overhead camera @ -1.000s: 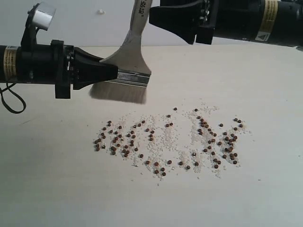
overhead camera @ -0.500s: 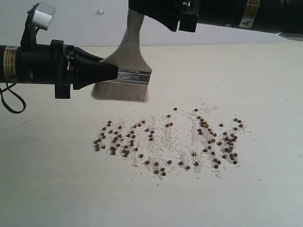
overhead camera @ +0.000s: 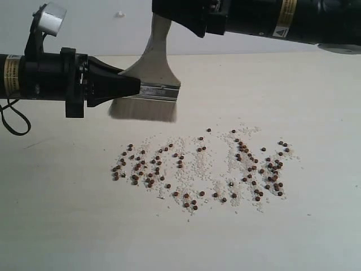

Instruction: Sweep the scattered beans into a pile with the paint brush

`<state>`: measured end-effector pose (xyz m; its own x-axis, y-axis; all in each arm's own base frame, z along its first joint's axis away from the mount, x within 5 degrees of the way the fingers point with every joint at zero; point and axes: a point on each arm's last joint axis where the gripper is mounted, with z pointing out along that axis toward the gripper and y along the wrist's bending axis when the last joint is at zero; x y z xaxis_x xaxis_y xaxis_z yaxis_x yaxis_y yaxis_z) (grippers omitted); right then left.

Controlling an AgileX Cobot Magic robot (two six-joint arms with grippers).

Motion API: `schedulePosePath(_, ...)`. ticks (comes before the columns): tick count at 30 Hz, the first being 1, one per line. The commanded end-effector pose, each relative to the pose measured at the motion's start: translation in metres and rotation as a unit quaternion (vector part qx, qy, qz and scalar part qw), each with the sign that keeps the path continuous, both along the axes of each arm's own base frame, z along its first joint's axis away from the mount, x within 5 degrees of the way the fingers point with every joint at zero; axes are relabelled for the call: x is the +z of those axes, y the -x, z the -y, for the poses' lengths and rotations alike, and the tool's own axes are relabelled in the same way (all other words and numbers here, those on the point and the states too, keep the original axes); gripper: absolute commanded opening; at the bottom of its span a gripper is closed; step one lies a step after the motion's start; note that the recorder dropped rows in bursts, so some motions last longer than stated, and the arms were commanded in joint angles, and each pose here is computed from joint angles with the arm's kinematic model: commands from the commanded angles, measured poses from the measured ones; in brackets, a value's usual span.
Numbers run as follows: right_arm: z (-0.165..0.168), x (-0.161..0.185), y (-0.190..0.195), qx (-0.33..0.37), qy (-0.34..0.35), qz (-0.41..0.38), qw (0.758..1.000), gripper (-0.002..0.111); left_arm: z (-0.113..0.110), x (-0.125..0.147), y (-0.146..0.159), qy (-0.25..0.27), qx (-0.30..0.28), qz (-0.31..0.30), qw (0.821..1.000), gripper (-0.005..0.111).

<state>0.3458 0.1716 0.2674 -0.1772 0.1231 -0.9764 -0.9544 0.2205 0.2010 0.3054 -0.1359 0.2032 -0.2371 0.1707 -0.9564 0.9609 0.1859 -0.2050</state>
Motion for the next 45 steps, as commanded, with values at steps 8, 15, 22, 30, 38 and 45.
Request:
schedulePosePath(8, -0.027, 0.01, 0.01, 0.044, -0.002, 0.014, 0.999, 0.063, -0.001, 0.005, 0.0, 0.008, -0.001, 0.005, 1.0, 0.0)
schedulePosePath(15, -0.033, 0.016, 0.01, 0.028, -0.038, 0.015, 0.999, 0.063, -0.001, 0.004, 0.001, 0.004, -0.005, 0.0, 1.0, 0.0)
schedulePosePath(22, -0.034, 0.011, 0.013, 0.043, -0.008, 0.022, 0.999, 0.063, -0.001, 0.005, 0.0, 0.006, -0.004, -0.001, 1.0, 0.0)
schedulePosePath(30, -0.016, 0.01, 0.004, 0.028, 0.001, 0.023, 0.999, 0.062, -0.001, 0.005, 0.0, 0.006, -0.004, -0.001, 1.0, 0.0)
schedulePosePath(38, 0.001, 0.01, -0.005, 0.006, -0.006, -0.007, 1.0, 0.062, -0.001, 0.006, -0.001, 0.013, 0.004, -0.001, 1.0, 0.0)
schedulePosePath(45, 0.002, 0.011, -0.006, 0.002, -0.018, -0.025, 1.0, 0.062, -0.001, 0.006, -0.001, 0.014, 0.005, -0.001, 1.0, 0.0)
